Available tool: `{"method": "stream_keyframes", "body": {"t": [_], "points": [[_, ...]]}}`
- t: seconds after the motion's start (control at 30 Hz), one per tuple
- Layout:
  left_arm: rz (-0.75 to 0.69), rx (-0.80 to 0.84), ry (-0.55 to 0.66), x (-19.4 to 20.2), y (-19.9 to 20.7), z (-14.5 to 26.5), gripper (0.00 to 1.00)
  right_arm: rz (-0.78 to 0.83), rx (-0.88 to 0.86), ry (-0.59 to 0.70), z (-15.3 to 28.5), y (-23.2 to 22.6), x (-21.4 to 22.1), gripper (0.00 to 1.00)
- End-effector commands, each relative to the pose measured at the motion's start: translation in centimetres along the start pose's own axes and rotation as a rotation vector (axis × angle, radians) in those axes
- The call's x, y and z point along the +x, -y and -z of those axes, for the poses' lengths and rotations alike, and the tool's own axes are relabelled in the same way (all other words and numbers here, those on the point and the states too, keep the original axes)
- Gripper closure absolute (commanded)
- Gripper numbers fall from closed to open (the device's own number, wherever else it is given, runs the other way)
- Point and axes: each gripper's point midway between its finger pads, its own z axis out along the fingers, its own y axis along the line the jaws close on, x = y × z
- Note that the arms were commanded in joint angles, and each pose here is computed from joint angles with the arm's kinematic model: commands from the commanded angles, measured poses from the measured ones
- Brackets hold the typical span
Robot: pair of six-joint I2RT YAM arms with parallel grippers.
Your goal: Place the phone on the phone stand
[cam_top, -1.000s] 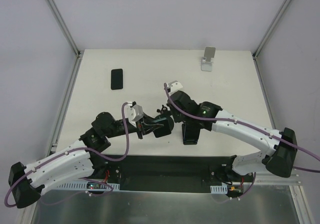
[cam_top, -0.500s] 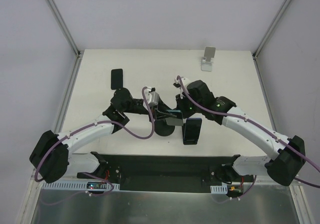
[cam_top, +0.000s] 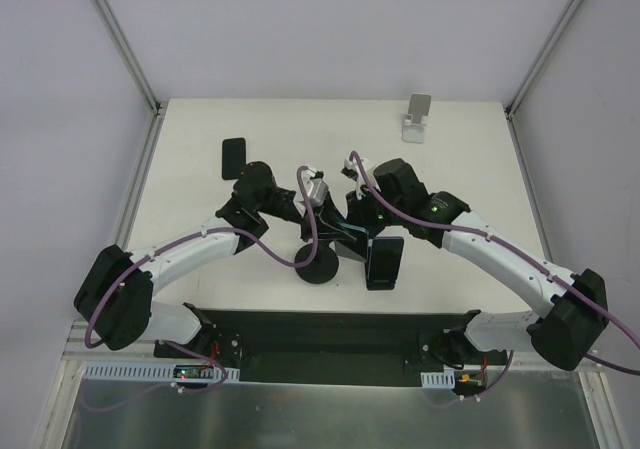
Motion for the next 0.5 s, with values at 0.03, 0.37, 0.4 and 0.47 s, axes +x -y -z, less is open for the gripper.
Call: {"method": "stream_keyframes", "body": {"t": [0.03,0.37,0.4,0.47], "points": [[-0.104,0.041,-0.023,-1.5,0.3,0.6,1.0,0.041,-0.104,0.134,0.6,-2.4,-3.7,0.99],[-0.053,-0.034,-0.085,-0.4,-0.8,2.0,1.0,0.083,-0.085,0.11,0.7,-1.9,-3.2,0.99],[-0.059,-0.051,-0.09,-0.4,-1.1,2.1,1.0,0.082,-0.081,0.112,0.7,-1.8,-3.3,0.99],[-0.043,-0.096,-0.108,0.1,-1.4,2.4,1.0,0.078,-0.065,0.117,0.7,-1.6,-3.4,0.99]]}}
